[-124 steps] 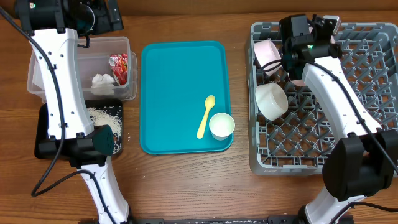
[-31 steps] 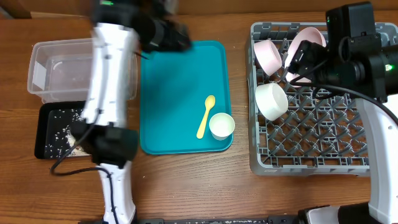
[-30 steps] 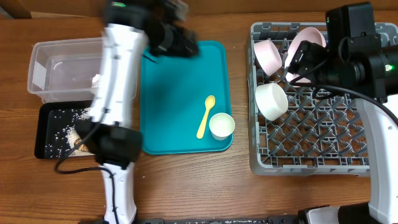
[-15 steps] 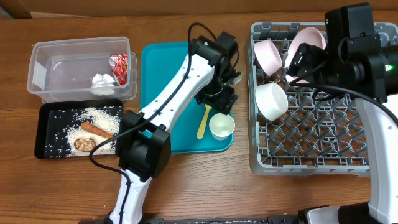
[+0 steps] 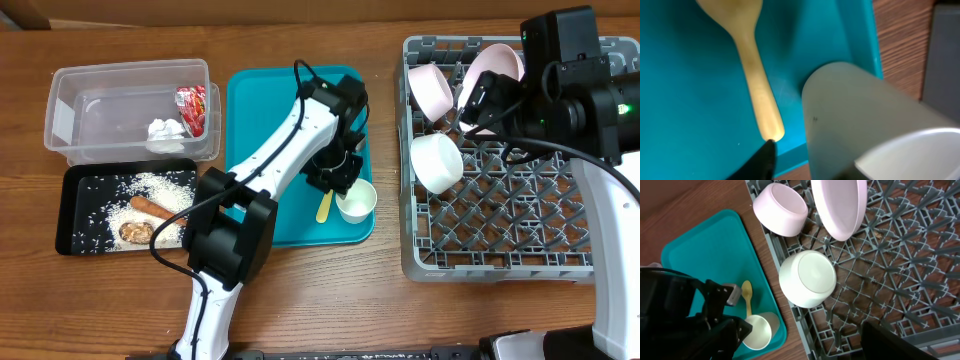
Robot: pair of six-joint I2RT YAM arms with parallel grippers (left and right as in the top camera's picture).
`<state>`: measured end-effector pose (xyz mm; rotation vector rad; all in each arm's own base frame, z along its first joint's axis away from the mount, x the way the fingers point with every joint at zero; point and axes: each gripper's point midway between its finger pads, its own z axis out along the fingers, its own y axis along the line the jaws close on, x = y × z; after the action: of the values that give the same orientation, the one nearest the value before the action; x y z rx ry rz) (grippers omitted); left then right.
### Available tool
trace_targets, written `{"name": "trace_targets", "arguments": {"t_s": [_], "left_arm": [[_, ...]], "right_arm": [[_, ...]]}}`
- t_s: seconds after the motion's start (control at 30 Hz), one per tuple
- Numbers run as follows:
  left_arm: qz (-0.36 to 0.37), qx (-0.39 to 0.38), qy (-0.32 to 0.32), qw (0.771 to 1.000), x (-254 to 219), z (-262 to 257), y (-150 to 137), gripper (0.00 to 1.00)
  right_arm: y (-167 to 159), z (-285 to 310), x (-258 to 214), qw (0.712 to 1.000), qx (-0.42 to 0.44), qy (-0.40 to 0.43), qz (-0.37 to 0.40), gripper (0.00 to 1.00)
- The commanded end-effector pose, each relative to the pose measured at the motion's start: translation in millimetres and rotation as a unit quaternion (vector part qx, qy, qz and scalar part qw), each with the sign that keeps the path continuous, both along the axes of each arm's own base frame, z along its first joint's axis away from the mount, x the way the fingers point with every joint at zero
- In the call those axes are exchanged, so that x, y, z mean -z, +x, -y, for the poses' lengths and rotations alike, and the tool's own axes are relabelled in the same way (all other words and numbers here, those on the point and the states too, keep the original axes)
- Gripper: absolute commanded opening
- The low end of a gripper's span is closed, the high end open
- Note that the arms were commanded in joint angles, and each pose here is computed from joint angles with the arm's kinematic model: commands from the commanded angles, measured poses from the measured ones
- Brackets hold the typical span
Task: Sort waste into correct bins and load items into the dishwasher
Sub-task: 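Reach the left gripper to the pale cup on the teal tray and grasp, then lift the pale cup with the left gripper and pass it to the right gripper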
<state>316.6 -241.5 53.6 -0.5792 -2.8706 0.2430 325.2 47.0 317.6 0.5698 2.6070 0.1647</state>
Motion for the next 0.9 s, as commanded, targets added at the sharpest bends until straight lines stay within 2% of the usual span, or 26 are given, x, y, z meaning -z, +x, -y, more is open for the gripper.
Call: {"name": "trace_targets", "arguments": {"t_s": [0.0,0.03,0.27,0.4,0.5,0.57,0.67,0.8,0.87], "left_arm": [[-0.014,-0.020,0.006,1.000,8.4,-0.9,-5.5,0.09],[-0.012,-0.021,0.004,1.000,8.5,-1.2,-4.1,0.04],[0.000,-0.031,-0.024,0.999,-16.7,-1.3,12.4,0.04],[0.000,-0.018,-0.129,0.992,-73.4,9.9,26.3,0.04],[0.014,-0.028,-0.227,0.973,-126.7,10.3,43.9,0.04],[0.029,-0.031,-0.307,0.951,-162.2,9.4,56.2,0.04],[0.054,-0.030,-0.444,0.894,-218.7,1.7,73.2,0.04],[0.078,-0.033,-0.587,0.805,-275.4,-26.2,87.2,0.04],[0.088,-0.039,-0.631,0.770,-294.2,-41.3,92.2,0.04]], "right_arm": [[1.2,-1.5,-5.5,1.000,-0.005,0.000,0.010,0.82],[1.2,-1.5,-5.5,1.000,-0.005,0.000,0.010,0.82],[1.2,-1.8,-5.5,1.000,-0.005,0.001,0.010,0.82],[1.4,-8.3,-5.9,1.000,-0.014,0.017,0.010,0.82],[3.1,-22.8,-8.6,0.997,-0.055,0.042,0.016,0.82],[5.8,-36.1,-13.0,0.994,-0.087,0.068,0.026,0.82],[13.1,-63.5,-27.3,0.978,-0.161,0.115,0.062,0.82],[23.6,-103.9,-55.8,0.932,-0.286,0.174,0.139,0.84],[27.2,-119.2,-68.0,0.905,-0.335,0.195,0.176,0.85]]}}
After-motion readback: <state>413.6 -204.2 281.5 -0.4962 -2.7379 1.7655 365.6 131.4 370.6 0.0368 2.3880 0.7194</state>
